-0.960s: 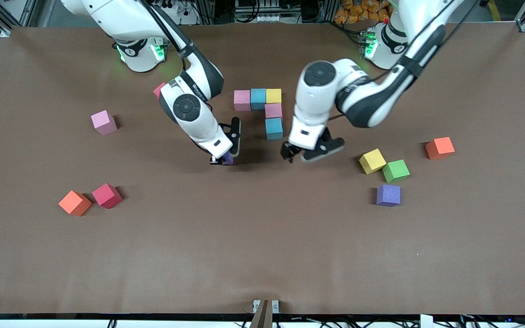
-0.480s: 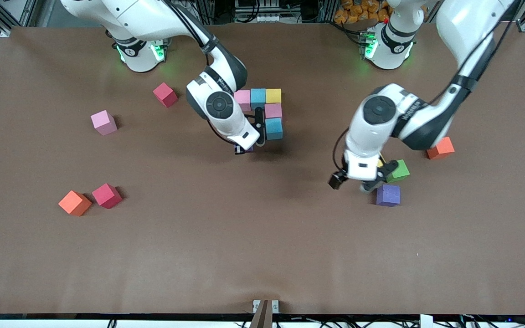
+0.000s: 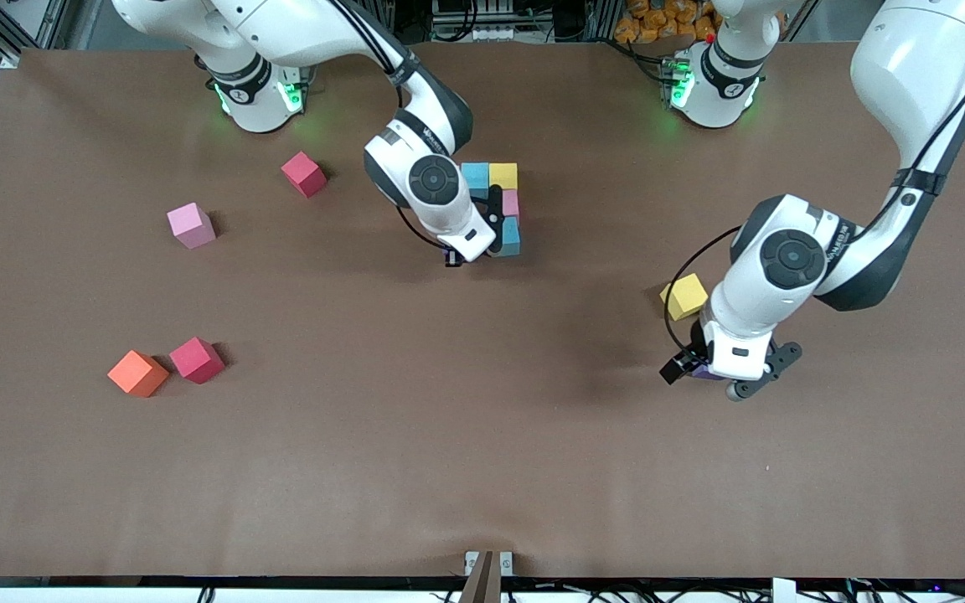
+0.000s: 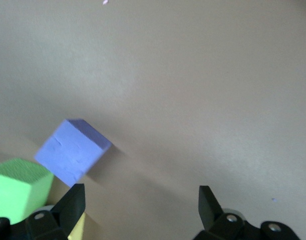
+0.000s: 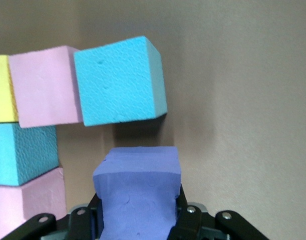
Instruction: Form number 2 with 11 blocks
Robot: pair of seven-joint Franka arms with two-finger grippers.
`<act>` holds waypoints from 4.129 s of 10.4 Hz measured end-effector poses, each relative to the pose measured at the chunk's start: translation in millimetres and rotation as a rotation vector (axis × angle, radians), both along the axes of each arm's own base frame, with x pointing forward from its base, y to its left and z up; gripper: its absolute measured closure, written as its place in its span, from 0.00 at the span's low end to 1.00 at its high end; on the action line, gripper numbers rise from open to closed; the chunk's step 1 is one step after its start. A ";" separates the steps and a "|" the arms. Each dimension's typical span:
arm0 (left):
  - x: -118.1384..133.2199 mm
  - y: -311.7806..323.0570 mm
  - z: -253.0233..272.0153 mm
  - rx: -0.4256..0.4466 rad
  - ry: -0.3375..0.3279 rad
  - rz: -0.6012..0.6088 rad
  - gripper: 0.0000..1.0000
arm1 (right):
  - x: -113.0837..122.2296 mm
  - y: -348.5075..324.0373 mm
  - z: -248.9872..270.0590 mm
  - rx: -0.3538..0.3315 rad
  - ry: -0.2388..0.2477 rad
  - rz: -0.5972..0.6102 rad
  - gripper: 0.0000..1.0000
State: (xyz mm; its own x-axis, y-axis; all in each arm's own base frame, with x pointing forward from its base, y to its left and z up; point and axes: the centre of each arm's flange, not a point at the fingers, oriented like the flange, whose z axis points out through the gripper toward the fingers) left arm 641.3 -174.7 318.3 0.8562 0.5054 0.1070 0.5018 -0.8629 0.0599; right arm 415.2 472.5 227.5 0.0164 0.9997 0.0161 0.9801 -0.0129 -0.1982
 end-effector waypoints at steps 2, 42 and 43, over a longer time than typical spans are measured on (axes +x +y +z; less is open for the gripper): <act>10.8 40.9 -6.1 0.022 0.017 -0.127 0.00 | -6.6 7.5 0.1 -0.001 -0.022 0.028 0.45; 16.7 102.3 -111.0 -0.044 0.236 -0.632 0.00 | -19.0 22.9 -18.6 0.004 -0.061 0.051 0.34; 16.9 102.4 -111.4 -0.044 0.236 -0.632 0.00 | -19.4 23.2 -18.7 0.004 -0.061 0.052 0.21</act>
State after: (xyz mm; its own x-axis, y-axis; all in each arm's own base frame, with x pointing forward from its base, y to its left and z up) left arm 658.2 -72.3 206.9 0.9866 -0.1007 -0.1286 -0.0946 -0.9941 0.0528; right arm 395.7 495.7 208.8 -0.0365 0.9991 0.0197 0.9897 0.0388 -0.1376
